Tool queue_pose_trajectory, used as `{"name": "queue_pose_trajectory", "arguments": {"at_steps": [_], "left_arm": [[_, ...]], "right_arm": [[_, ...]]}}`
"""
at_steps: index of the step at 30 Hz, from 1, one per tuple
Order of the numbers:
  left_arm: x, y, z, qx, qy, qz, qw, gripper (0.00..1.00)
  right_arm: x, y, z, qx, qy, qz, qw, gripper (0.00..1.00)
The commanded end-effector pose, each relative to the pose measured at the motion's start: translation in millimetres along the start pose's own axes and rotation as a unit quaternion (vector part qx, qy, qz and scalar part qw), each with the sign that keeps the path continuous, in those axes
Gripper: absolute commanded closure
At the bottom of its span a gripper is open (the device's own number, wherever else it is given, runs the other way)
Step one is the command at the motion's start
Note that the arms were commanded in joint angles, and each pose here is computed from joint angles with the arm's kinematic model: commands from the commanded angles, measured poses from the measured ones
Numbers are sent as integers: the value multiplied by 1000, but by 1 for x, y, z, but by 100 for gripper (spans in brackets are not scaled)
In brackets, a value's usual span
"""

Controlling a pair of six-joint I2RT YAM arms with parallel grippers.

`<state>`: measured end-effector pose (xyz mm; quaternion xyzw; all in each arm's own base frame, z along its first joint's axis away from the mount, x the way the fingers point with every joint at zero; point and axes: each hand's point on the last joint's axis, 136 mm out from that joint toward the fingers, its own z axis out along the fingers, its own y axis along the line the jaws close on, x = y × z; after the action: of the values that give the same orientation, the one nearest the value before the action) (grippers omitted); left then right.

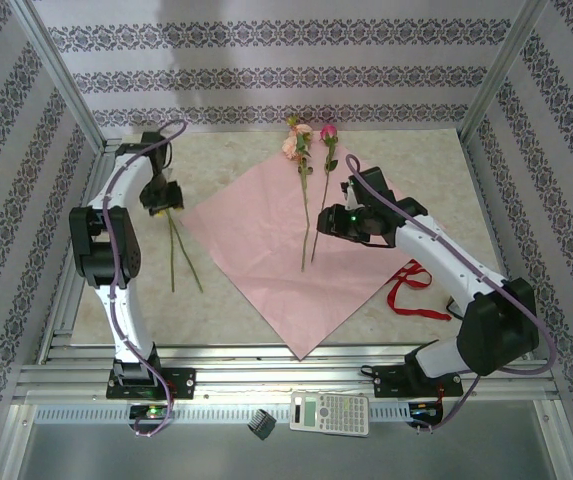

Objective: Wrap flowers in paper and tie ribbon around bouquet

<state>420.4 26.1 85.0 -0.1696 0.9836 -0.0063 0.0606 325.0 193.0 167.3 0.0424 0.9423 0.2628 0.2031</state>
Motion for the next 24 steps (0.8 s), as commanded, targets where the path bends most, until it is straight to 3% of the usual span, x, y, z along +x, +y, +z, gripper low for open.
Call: {"name": "queue_pose_trajectory", "arguments": {"at_steps": [1,11,17,24], "left_arm": [[19,9,3,-10,16,45,999,68],[41,20,41,-26,49,92,994,71],[42,12,53,-3,47,96,994,71],[44,15,61,-15,52,112,992,82]], "right_arm": [[-7,9,-1,-8,-9,-13,1000,53],[-6,8,3,-5,-1,-11,1000,53],[-6,9,3,-5,1,-9,1000,53],[-5,9,4,-6,3,-7,1000,53]]}}
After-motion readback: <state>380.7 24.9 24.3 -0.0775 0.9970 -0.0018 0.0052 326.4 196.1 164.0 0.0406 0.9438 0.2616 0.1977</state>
